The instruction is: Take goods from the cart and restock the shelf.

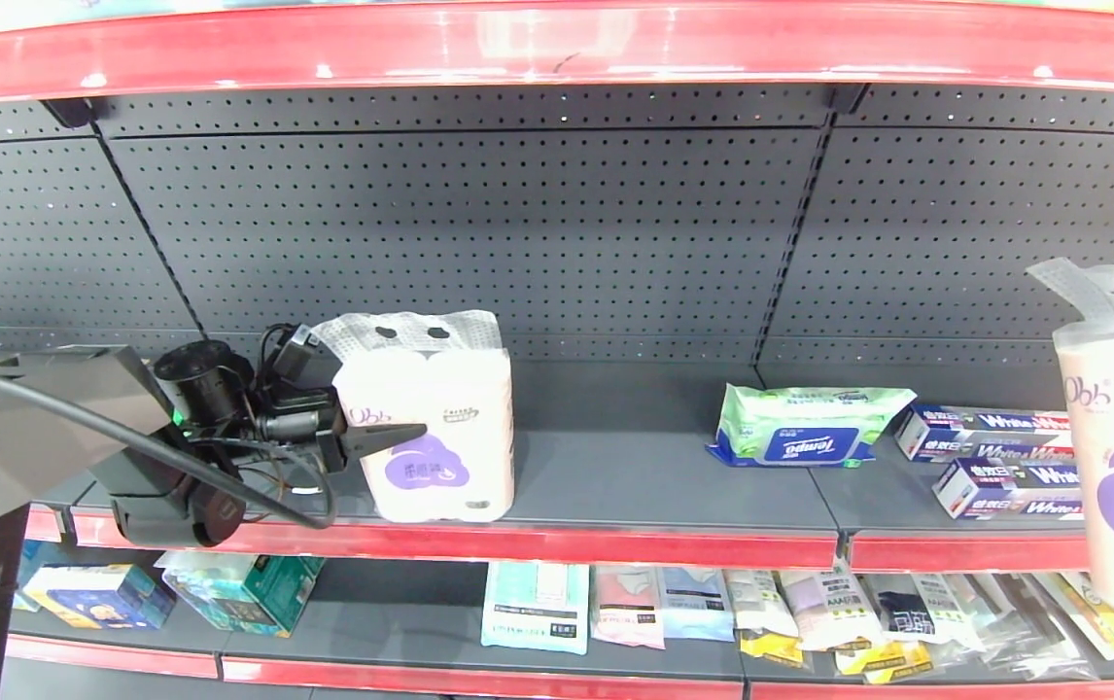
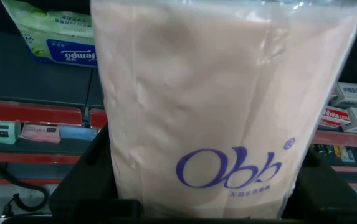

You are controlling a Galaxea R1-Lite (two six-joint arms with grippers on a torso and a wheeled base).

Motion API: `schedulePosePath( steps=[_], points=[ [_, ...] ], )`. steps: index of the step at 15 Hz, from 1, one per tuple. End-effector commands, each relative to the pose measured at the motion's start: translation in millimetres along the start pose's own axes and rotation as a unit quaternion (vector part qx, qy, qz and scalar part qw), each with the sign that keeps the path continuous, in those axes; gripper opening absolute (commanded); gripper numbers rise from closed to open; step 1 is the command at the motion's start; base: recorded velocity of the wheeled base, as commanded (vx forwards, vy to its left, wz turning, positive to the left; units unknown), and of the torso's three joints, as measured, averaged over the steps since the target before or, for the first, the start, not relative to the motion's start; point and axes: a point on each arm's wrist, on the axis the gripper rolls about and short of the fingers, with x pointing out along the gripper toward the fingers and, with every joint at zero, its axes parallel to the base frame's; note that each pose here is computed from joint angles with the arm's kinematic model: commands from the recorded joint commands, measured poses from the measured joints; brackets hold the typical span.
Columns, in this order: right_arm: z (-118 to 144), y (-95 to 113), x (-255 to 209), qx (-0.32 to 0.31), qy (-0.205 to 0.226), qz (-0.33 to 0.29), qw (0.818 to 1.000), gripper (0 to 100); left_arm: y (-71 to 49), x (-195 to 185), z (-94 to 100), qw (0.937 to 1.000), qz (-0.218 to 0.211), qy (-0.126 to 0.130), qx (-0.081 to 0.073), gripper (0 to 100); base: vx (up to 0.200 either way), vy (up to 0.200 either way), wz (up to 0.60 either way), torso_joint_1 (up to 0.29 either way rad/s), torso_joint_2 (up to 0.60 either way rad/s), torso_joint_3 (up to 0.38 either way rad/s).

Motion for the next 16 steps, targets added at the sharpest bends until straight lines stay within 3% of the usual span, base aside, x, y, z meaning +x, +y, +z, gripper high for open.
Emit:
schedulePosePath(
  steps=[1,12,13,16],
  points=[
    [0.2,-0.1,-0.1,0.000,0.000,0.000,1.000,0,-0.8,-0.3,1.2,1.0000,0.000,0.000,0.002,0,0.000,0.000,0.00,0.000,0.00,0.000],
    [1.7,-0.6,-0.7,-0.005,-0.002,-0.004,1.000,0,-0.4,-0.3,-0.6,1.0000,0.000,0.000,0.003,0,0.000,0.000,0.00,0.000,0.00,0.000],
    [1.7,-0.6,-0.7,-0.005,-0.002,-0.004,1.000,0,-0.9,0.9,-1.0,1.0000,-0.001,0.000,0.005,100,0.000,0.000,0.00,0.000,0.00,0.000],
    [1.7,-0.6,-0.3,-0.005,-0.002,-0.004,1.000,0,-0.9,1.5,-0.7,1.0000,-0.002,0.000,0.005,100,0.000,0.000,0.00,0.000,0.00,0.000]
  ],
)
